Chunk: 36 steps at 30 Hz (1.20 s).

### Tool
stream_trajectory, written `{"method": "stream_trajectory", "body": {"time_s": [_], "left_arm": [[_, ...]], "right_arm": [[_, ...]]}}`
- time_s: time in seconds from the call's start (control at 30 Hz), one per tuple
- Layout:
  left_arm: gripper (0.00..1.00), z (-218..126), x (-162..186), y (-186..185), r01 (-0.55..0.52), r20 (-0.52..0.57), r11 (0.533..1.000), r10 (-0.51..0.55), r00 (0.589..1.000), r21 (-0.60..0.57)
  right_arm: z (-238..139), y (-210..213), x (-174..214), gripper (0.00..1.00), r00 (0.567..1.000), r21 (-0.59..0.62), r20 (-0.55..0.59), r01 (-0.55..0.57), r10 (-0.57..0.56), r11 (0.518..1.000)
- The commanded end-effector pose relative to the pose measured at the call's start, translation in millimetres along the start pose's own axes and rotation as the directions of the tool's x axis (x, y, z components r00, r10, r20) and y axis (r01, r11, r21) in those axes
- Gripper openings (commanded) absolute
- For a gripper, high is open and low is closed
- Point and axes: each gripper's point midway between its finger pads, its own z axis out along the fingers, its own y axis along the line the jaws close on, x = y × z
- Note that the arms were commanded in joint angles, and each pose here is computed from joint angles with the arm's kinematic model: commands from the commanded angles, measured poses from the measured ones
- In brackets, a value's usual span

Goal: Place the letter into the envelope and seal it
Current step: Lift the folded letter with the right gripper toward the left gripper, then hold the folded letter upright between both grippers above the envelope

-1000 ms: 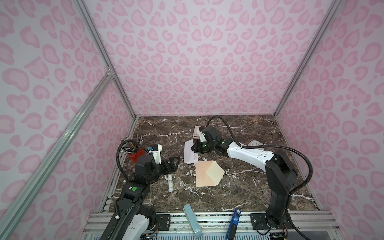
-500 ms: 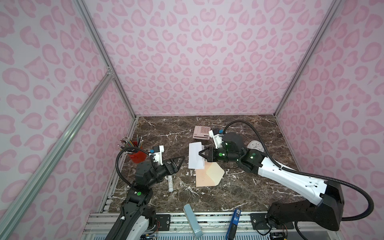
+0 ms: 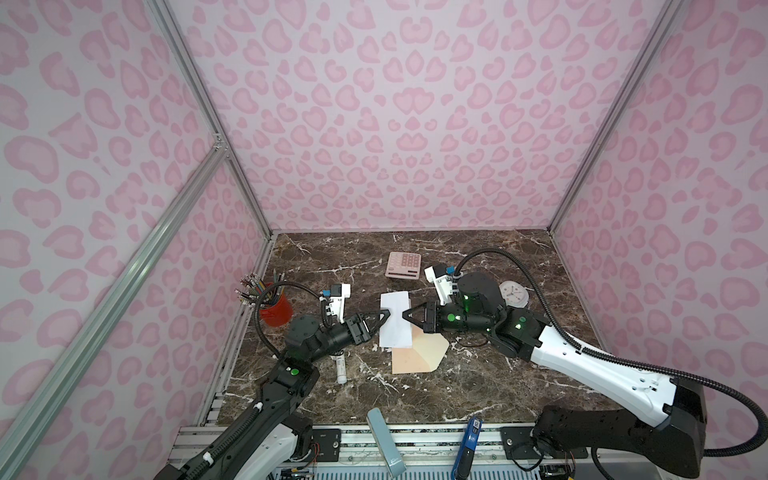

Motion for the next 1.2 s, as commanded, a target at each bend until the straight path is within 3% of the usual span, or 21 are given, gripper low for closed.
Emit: {"method": "stream_trajectory", "body": {"time_s": [0.0, 0.17, 0.33, 0.43, 0.6, 0.7, 0.83, 1.03, 1.17], "left_arm": [[0.64, 2, -9, -16, -0.057, 0.033, 0.997, 0.055, 0.998, 0.051], [0.48, 3, -10, -22, -0.067, 0.032, 0.996, 0.065, 0.997, 0.063], [0.23, 4, -10, -19, -0.063, 0.03, 0.997, 0.062, 0.998, 0.05], [0.22, 5, -9, -15, -0.06, 0.029, 0.997, 0.059, 0.998, 0.04], [0.04, 5, -10, -19, -0.064, 0.031, 0.997, 0.062, 0.998, 0.05], [0.04, 5, -11, -20, -0.061, 0.034, 0.997, 0.059, 0.998, 0.053], [0.04, 8, -11, -17, -0.037, 0.026, 0.998, 0.036, 0.999, 0.051], [0.04, 12, -11, -16, -0.01, 0.027, 0.997, 0.008, 1.0, 0.073], [0.04, 13, -11, -14, -0.007, 0.026, 0.998, 0.005, 1.0, 0.069]], "right_arm": [[1, 1, 0, 0.03, 1.0, -0.02, 0.008, 0.006, -0.006, 1.0], [3, -9, 3, 0.04, 1.0, -0.005, 0.005, -0.001, 0.001, 1.0], [1, -17, 4, 0.08, 1.0, 0.005, 0.013, -0.012, 0.012, 1.0], [0, -18, 5, 0.1, 1.0, 0.002, 0.015, -0.015, 0.015, 1.0], [-5, -29, 7, 0.41, 1.0, 0.018, 0.008, -0.015, 0.015, 1.0], [-10, -48, 7, 0.54, 0.999, 0.035, 0.038, -0.038, 0.037, 0.999], [-11, -70, 6, 0.65, 0.992, 0.006, 0.105, -0.072, 0.071, 0.997], [-2, -49, 8, 0.68, 0.997, -0.149, 0.07, -0.021, 0.032, 0.989], [-5, -41, 5, 0.68, 0.996, -0.185, 0.088, 0.007, 0.009, 0.983]]}}
